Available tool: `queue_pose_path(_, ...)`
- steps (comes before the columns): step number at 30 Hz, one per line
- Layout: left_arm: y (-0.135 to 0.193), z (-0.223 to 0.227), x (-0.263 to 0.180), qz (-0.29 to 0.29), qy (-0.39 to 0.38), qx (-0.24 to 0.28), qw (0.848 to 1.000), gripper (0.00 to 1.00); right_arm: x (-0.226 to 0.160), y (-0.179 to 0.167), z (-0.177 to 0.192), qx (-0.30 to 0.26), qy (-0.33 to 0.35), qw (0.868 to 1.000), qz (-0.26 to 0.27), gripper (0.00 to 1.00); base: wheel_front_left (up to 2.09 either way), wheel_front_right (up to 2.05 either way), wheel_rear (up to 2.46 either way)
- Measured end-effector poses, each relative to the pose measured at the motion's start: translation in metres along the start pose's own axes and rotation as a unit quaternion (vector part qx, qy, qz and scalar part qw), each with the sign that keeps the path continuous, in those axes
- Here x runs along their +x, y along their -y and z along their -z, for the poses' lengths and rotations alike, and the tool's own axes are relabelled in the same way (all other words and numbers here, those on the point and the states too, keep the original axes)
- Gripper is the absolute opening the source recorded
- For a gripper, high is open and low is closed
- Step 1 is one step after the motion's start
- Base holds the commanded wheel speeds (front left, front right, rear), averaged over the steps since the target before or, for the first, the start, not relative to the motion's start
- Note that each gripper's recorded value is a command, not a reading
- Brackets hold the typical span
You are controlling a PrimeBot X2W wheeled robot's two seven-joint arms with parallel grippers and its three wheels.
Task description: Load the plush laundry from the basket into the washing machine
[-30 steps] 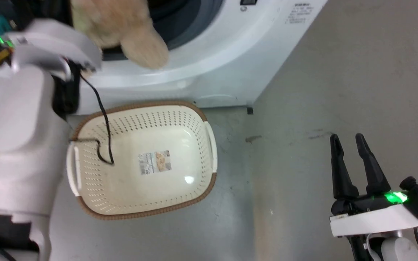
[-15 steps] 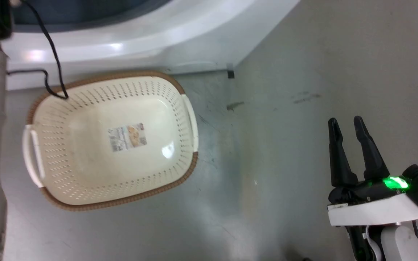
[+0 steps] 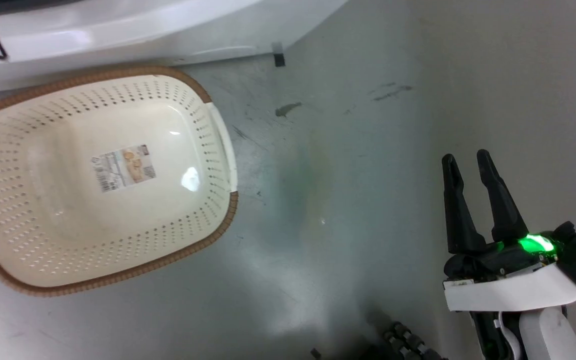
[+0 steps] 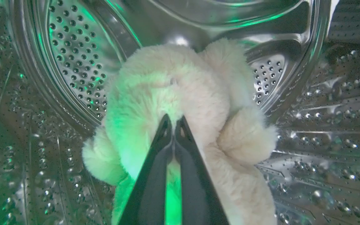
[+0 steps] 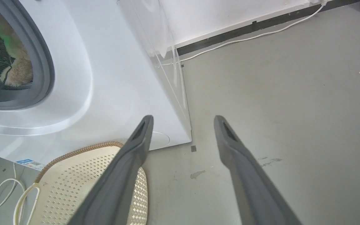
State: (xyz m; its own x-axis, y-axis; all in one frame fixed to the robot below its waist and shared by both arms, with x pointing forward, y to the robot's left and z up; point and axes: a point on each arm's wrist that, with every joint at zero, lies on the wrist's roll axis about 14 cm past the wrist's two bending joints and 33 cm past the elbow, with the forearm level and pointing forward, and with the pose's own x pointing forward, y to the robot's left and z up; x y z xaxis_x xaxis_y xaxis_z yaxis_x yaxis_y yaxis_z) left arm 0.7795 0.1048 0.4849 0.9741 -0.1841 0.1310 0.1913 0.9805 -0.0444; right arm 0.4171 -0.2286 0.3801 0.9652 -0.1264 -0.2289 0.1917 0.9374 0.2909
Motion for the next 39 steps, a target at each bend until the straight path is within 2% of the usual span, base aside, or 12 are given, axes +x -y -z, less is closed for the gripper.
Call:
queue_pose_path(13,-0.001,-0.006,0.027,0.001,0.028,0.011,1.0,0.0,-0.002,0.009,0.003,-0.011,-0.007,1.0,0.015,1.0,0.0,0.0,0.0)
queue_pose_path(29,-0.012,0.068,0.011,-0.012,-0.064,-0.009,0.998,0.0,0.005,0.006,0.016,-0.013,-0.02,1.0,0.008,1.0,0.0,0.0,0.0)
queue_pose_path(30,-0.012,0.069,0.01,-0.012,-0.067,-0.012,0.998,0.43,0.006,0.006,0.016,-0.012,-0.02,1.0,0.007,1.0,0.0,0.0,0.0)
queue_pose_path(31,-0.012,0.071,0.01,-0.013,-0.072,-0.013,0.997,1.0,0.006,0.005,0.016,-0.012,-0.019,1.0,0.006,1.0,0.0,0.0,0.0)
queue_pose_path(39,-0.006,0.056,0.005,-0.005,-0.069,-0.018,0.997,1.0,0.009,-0.002,0.01,-0.015,-0.009,1.0,-0.008,1.0,0.0,0.0,0.0)
